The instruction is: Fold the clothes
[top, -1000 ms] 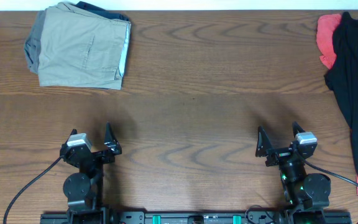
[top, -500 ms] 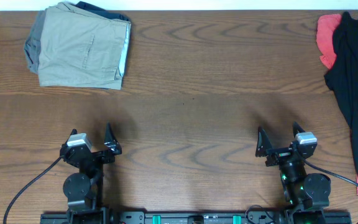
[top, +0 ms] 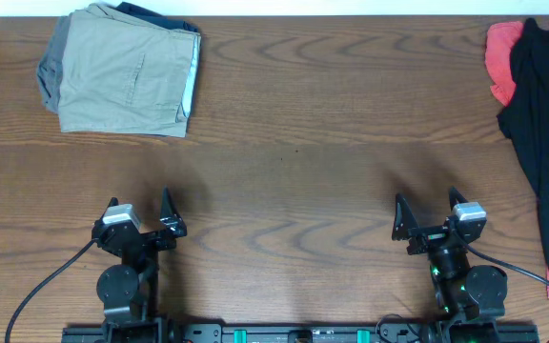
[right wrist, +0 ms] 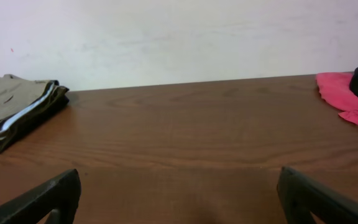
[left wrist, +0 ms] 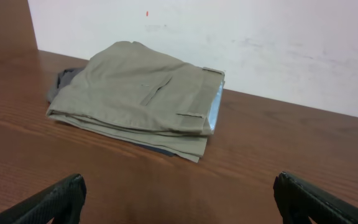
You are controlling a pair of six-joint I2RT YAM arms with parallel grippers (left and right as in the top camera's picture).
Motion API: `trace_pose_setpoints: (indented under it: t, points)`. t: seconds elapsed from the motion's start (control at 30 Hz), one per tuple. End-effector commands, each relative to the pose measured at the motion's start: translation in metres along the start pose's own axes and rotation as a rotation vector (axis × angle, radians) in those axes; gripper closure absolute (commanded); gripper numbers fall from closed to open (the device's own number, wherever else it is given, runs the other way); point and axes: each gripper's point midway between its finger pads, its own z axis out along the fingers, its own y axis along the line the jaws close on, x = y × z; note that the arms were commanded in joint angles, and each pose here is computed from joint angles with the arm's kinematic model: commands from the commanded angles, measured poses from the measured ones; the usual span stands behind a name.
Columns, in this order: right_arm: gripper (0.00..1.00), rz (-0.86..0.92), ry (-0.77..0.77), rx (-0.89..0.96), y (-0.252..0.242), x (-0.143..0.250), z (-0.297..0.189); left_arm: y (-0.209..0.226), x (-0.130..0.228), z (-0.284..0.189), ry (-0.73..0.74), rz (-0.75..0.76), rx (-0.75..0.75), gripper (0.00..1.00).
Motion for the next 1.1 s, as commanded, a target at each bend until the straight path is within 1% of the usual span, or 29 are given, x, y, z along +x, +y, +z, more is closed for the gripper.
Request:
trace_pose_setpoints:
  t: [0.0, 0.3, 0.37, 0.4, 0.43, 0.5, 0.53, 0.6, 0.63, 0.8, 0.83, 0.9, 0.97, 1.03, 1.07]
  points:
    - [0.01, -0.015, -0.004, 0.007, -0.002, 0.0, 0.0, 0.007, 0.015, 0.001, 0.043, 0.017, -0.029, 0.02]
    - [0.01, -0.015, -0.003, 0.007, -0.002, 0.0, 0.0, 0.007, 0.015, 0.001, 0.043, 0.017, -0.029, 0.02]
    - [0.01, 0.018, -0.009, -0.013, 0.001, -0.002, 0.0, 0.007, 0.015, 0.001, 0.043, 0.017, -0.029, 0.02]
    - [0.01, 0.087, -0.01, -0.056, 0.009, -0.003, -0.001, 0.007, 0.015, 0.001, 0.043, 0.017, -0.029, 0.02]
    - [0.01, 0.198, 0.013, -0.139, 0.023, -0.002, -0.002, 0.007, 0.015, 0.001, 0.043, 0.017, -0.029, 0.02]
    - [0.01, 0.419, 0.106, -0.325, 0.056, 0.005, -0.01, 0.007, 0.015, 0.001, 0.043, 0.017, -0.029, 0.02]
    - [0.01, 0.56, 0.178, -0.423, 0.074, 0.007, -0.018, 0.007, 0.015, 0.001, 0.043, 0.017, -0.029, 0.02]
    - [0.01, 0.725, 0.288, -0.515, 0.092, 0.012, -0.028, 0.007, 0.015, 0.001, 0.043, 0.017, -0.029, 0.02]
    - [0.01, 0.782, 0.323, -0.531, 0.096, 0.013, -0.031, 0.007, 0.015, 0.001, 0.043, 0.017, -0.029, 0.02]
    - [0.01, 0.92, 0.35, -0.524, 0.097, 0.008, -0.031, 0.007, 0.015, 0.001, 0.043, 0.017, -0.029, 0.02]
    - [0.01, 0.918, 0.336, -0.54, 0.099, 0.004, -0.032, 0.007, 0.015, 0.001, 0.043, 0.017, -0.029, 0.02]
    - [0.01, 0.85, 0.273, -0.603, 0.104, -0.012, -0.035, 0.007, 0.015, 0.001, 0.043, 0.017, -0.029, 0.02]
    - [0.01, 0.764, 0.166, -0.672, 0.109, -0.036, -0.041, 0.007, 0.015, 0.001, 0.043, 0.017, -0.029, 0.02]
    - [0.01, 0.724, 0.06, -0.69, 0.108, -0.059, -0.044, 0.007, 0.015, 0.001, 0.043, 0.017, -0.029, 0.02]
    - [0.01, 0.724, 0.049, -0.684, 0.107, -0.062, -0.044, 0.007, 0.015, 0.001, 0.043, 0.017, -0.029, 0.02]
